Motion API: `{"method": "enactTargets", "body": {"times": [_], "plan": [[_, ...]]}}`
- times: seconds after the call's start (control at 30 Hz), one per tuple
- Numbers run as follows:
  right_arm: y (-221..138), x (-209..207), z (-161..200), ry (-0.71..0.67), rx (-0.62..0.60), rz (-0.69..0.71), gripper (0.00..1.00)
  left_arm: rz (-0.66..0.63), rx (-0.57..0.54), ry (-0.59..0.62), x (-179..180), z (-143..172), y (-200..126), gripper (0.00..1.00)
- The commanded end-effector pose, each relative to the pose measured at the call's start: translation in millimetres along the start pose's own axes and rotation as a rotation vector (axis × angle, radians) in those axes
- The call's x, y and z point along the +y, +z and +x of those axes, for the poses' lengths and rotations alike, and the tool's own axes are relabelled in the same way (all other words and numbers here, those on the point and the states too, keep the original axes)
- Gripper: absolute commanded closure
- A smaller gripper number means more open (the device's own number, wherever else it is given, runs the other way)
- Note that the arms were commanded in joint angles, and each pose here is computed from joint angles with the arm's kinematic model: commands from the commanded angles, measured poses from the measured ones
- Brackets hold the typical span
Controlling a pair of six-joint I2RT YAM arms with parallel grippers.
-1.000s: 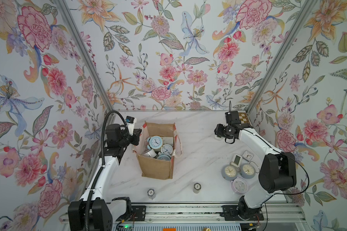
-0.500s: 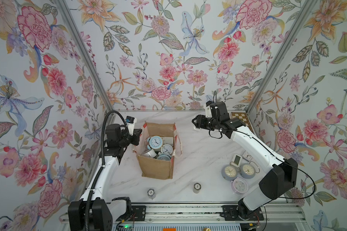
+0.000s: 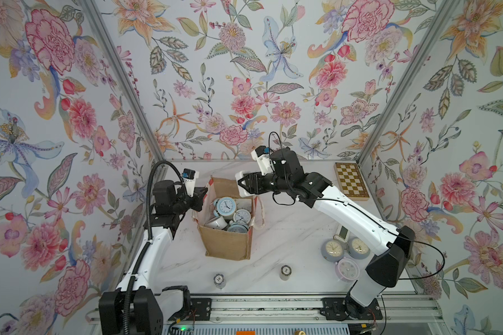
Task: Put the alarm clock into the canvas bag
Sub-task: Place the alarm at the canvas bag.
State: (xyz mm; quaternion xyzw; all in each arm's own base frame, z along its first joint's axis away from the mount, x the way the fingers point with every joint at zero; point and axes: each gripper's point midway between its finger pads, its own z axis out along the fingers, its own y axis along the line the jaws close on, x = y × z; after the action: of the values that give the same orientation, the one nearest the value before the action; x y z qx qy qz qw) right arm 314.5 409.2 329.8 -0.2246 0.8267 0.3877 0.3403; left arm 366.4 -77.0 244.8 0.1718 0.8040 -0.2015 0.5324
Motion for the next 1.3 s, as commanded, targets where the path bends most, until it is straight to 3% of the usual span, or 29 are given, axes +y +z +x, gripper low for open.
{"method": "enactTargets", "body": {"times": [0.0, 0.27, 0.53, 0.77, 0.97, 1.13, 1.27], "plan": [[26.0, 15.9, 20.8, -0.06, 0.085, -0.056, 0.63, 0.046, -0.066, 0.03, -12.1, -16.4, -4.6, 1.0], [76.7, 44.1, 81.1, -0.039, 0.288, -0.179, 0.6, 0.051, -0.075, 0.036, -13.3, -18.0, -5.5, 1.0], [111.6, 34.3, 135.9, 0.007, 0.448, -0.188, 0.59, 0.051, -0.079, 0.039, -14.1, -19.3, -6.5, 1.0], [137.9, -4.8, 191.4, -0.023, 0.596, -0.045, 0.58, 0.052, -0.08, 0.039, -14.4, -19.3, -6.7, 1.0], [139.6, -47.2, 228.7, -0.123, 0.717, 0.138, 0.54, 0.05, -0.078, 0.038, -13.7, -19.1, -6.4, 1.0], [128.4, -69.2, 235.4, -0.256, 0.765, 0.284, 0.48, 0.045, -0.072, 0.036, -12.7, -17.5, -5.4, 1.0], [119.4, -62.8, 223.9, -0.331, 0.754, 0.316, 0.35, 0.044, -0.07, 0.033, -12.0, -17.0, -4.8, 1.0]]}}
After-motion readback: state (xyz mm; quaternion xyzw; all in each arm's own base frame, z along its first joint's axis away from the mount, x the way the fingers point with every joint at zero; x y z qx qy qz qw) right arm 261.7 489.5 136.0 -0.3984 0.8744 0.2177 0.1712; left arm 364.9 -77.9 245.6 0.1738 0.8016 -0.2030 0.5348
